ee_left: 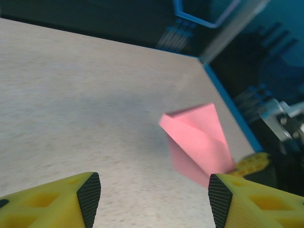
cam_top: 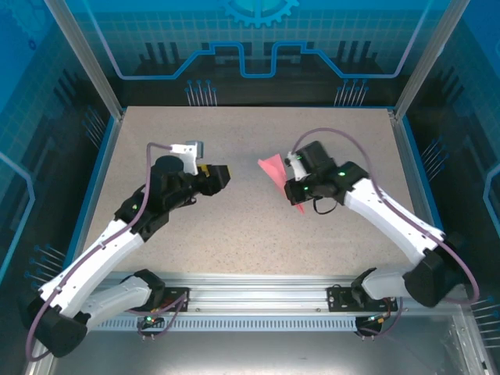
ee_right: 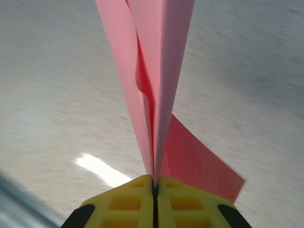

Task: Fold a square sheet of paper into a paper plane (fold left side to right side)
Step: Turn over the paper at the center of the table.

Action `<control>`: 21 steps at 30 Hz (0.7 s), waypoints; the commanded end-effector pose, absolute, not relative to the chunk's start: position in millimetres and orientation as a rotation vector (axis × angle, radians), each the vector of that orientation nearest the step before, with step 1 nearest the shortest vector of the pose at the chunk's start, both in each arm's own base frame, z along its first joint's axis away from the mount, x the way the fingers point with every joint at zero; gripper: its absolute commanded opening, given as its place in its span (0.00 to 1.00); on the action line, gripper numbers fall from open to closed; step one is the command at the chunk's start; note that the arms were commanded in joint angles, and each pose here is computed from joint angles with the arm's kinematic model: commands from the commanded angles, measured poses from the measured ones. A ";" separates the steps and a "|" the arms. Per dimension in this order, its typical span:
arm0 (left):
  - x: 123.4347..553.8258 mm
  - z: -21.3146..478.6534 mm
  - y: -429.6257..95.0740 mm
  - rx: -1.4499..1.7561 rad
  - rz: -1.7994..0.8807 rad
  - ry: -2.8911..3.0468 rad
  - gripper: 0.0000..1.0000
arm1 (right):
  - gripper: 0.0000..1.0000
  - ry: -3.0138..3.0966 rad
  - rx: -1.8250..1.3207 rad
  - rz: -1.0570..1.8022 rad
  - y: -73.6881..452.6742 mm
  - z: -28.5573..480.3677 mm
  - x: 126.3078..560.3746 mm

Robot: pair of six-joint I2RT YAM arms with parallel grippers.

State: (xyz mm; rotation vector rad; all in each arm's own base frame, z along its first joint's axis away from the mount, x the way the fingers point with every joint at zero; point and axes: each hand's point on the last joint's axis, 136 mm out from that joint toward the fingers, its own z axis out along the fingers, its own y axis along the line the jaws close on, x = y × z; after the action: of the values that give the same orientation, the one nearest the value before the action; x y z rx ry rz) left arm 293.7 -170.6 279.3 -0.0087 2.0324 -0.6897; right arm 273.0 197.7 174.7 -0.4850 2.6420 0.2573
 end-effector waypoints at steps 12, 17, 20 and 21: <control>286.9 238.8 -115.6 -0.196 -0.376 2.116 0.67 | 0.11 2.395 -0.789 -1.258 172.3 119.0 300.7; 285.8 233.9 -114.0 -0.202 -0.364 2.127 0.68 | 0.25 2.377 -0.882 -1.276 194.2 96.1 294.6; 284.8 227.9 -114.0 -0.205 -0.363 2.142 0.68 | 0.41 2.488 -0.964 -1.094 215.0 74.8 277.4; 284.5 226.0 -113.8 -0.208 -0.364 2.146 0.68 | 0.46 2.544 -0.992 -1.001 222.1 69.6 268.6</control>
State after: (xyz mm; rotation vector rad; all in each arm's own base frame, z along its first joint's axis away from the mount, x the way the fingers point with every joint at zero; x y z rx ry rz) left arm 289.0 -118.9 236.0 -0.1859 2.1257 -0.3882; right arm 284.1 201.3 75.3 -0.9401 2.4688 -1.1775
